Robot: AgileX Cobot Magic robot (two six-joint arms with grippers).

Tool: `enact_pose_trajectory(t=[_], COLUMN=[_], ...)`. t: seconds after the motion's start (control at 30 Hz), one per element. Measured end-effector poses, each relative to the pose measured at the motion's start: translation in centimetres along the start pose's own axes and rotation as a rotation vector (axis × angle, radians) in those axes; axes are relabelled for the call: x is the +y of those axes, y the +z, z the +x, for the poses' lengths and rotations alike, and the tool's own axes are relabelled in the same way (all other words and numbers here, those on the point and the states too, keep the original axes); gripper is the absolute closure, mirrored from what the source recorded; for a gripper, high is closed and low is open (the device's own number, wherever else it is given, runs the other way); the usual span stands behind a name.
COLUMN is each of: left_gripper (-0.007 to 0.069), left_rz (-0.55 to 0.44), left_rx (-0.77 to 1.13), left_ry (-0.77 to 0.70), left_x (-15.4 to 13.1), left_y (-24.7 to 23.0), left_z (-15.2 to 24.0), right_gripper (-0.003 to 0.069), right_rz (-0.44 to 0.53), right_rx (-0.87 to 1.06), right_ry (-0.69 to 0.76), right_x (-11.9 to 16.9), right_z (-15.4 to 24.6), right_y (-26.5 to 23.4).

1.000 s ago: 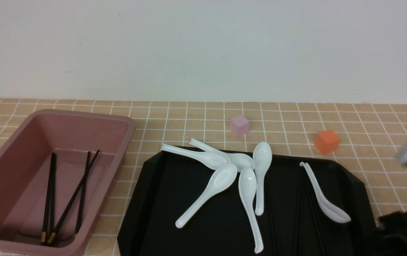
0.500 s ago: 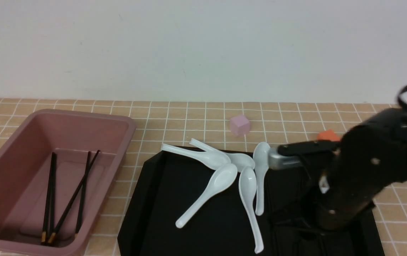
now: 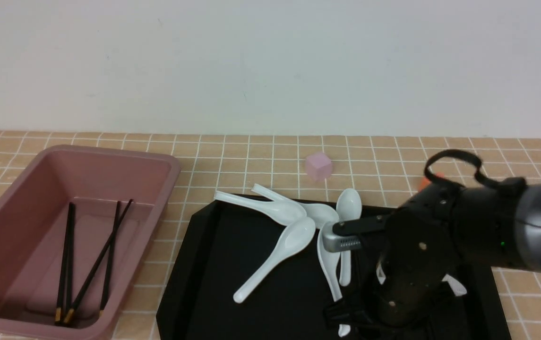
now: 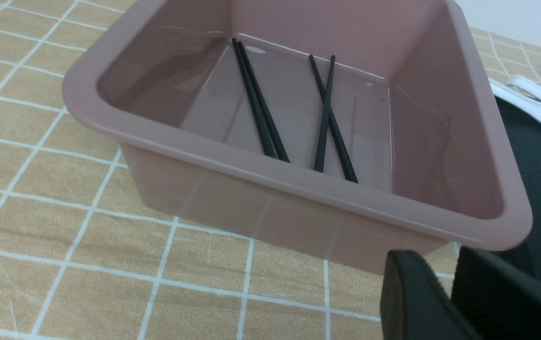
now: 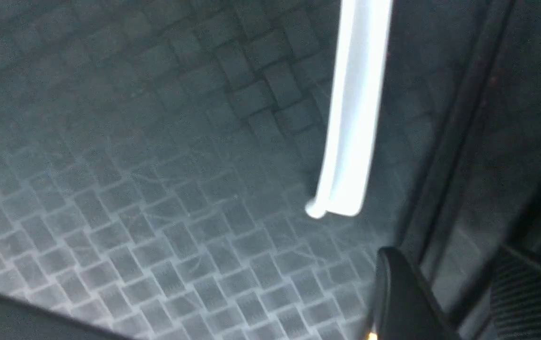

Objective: On brown tablecloth take chopsticks from black tray and put them in box.
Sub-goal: 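Move the gripper over the chopsticks on the black tray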

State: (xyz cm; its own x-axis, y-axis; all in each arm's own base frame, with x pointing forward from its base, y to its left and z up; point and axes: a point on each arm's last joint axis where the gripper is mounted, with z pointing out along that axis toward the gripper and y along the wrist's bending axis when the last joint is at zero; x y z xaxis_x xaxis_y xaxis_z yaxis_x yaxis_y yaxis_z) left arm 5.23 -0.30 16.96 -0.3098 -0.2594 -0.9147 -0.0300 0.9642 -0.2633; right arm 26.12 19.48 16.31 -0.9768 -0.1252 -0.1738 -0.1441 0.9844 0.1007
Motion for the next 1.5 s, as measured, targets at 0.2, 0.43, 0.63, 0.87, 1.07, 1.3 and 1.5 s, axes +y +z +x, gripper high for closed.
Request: enact_pose_trajectory(t=[0.2,0.43,0.63,0.87,1.07,1.3,1.5], left_gripper=[0.0462,0.0459,0.0458,0.0448,0.0440,0.0439,0.0431], left_rz=[0.000,0.000,0.000,0.000,0.000,0.000,0.000], left_rx=[0.000,0.000,0.001,0.000,0.000,0.000,0.000], left_ry=[0.000,0.000,0.000,0.000,0.000,0.000,0.000], left_x=[0.0,0.0,0.0,0.0,0.0,0.0,0.0], left_y=[0.0,0.0,0.0,0.0,0.0,0.0,0.0], left_z=[0.0,0.0,0.0,0.0,0.0,0.0,0.0], right_gripper=[0.0368,0.0368,0.0373,0.0531,0.0529,0.0529,0.0529], right_rz=[-0.005,0.008,0.010,0.013,0.004,-0.035,-0.175], right_rx=[0.000,0.021,0.026,0.027,0.028,-0.018,-0.150], right_ry=[0.022,0.057,0.062,0.082,0.096,0.103,0.090], right_x=[0.1,0.2,0.2,0.2,0.2,0.2,1.9], right_z=[-0.2,-0.3,-0.4,-0.4,-0.2,0.0,-1.6], right_y=[0.8,1.8,1.8,1.8,1.0,-4.3,-10.2])
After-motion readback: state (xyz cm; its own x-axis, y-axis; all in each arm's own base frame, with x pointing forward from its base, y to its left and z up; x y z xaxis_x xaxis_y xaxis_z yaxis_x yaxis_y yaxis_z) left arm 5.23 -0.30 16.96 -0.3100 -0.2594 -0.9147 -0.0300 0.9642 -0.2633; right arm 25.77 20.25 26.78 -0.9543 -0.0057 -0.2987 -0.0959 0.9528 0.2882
